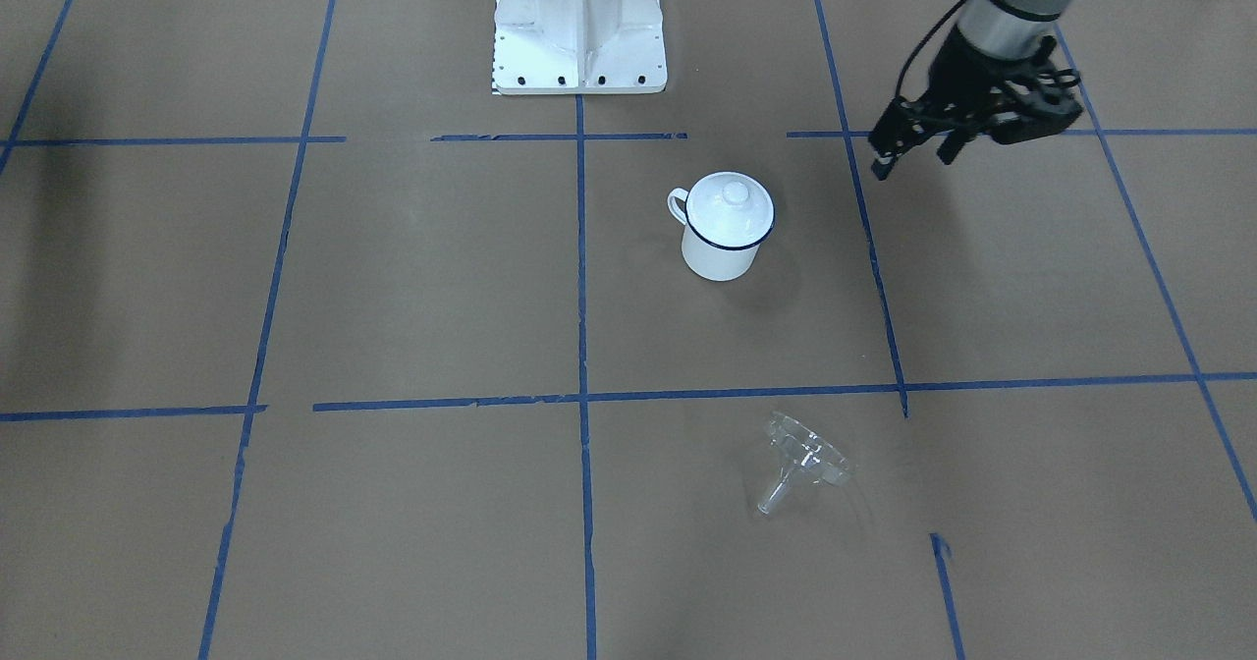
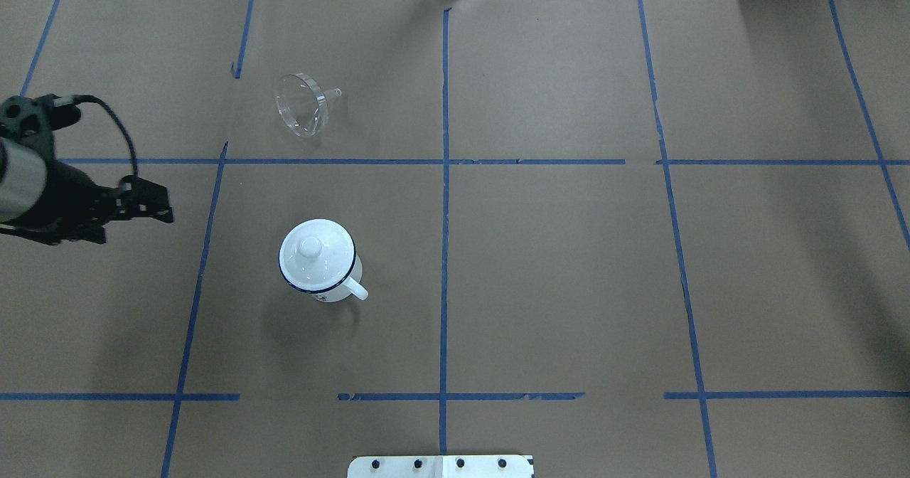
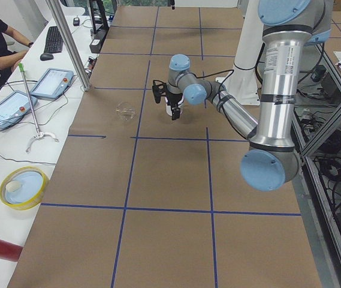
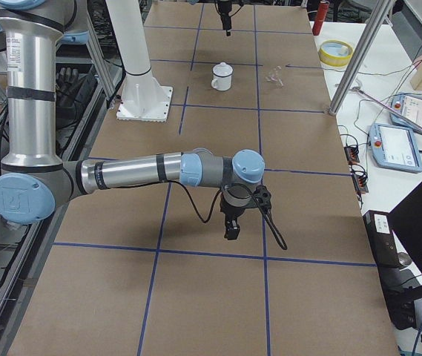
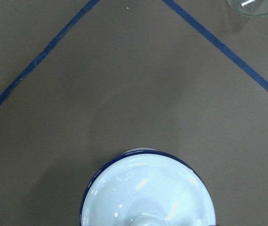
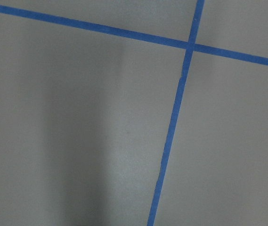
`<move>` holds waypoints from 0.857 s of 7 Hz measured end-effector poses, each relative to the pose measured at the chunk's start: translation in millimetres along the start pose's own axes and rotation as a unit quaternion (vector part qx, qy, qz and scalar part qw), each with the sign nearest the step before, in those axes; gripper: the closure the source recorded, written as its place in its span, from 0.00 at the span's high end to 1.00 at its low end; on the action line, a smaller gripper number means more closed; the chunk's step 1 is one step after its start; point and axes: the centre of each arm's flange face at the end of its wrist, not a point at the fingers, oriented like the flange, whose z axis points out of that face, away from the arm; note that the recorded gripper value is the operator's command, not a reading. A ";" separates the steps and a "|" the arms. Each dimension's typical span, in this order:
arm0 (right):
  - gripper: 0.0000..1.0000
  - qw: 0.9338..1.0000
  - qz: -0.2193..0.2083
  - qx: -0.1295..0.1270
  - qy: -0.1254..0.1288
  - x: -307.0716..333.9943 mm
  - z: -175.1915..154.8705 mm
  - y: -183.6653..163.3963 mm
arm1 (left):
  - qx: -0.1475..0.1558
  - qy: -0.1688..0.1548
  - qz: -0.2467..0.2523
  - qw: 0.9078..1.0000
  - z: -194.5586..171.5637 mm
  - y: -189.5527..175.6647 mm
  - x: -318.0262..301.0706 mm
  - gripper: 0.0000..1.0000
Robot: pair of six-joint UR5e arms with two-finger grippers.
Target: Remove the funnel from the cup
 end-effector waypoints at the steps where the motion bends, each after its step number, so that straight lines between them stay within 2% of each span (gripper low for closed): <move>1: 1.00 1.000 0.000 0.000 0.000 0.0 0.0 0.0 | 0.008 -0.009 0.044 0.999 -13.1 -14.3 -58.5 1.00; 2: 1.00 1.000 0.000 0.000 0.000 0.0 0.0 0.0 | 0.015 -0.032 0.093 0.995 -21.0 -31.0 -115.6 1.00; 4: 1.00 1.000 0.001 0.000 0.000 0.0 0.0 0.0 | 0.025 -0.096 0.175 0.980 -41.8 -82.8 -247.0 1.00; 5: 1.00 1.000 0.000 0.000 0.000 0.0 0.0 0.0 | 0.013 -0.125 0.190 0.974 -59.1 -116.4 -305.0 1.00; 6: 1.00 1.000 0.000 0.000 0.000 0.0 0.0 0.0 | -0.001 -0.134 0.185 0.973 -82.2 -150.9 -336.9 1.00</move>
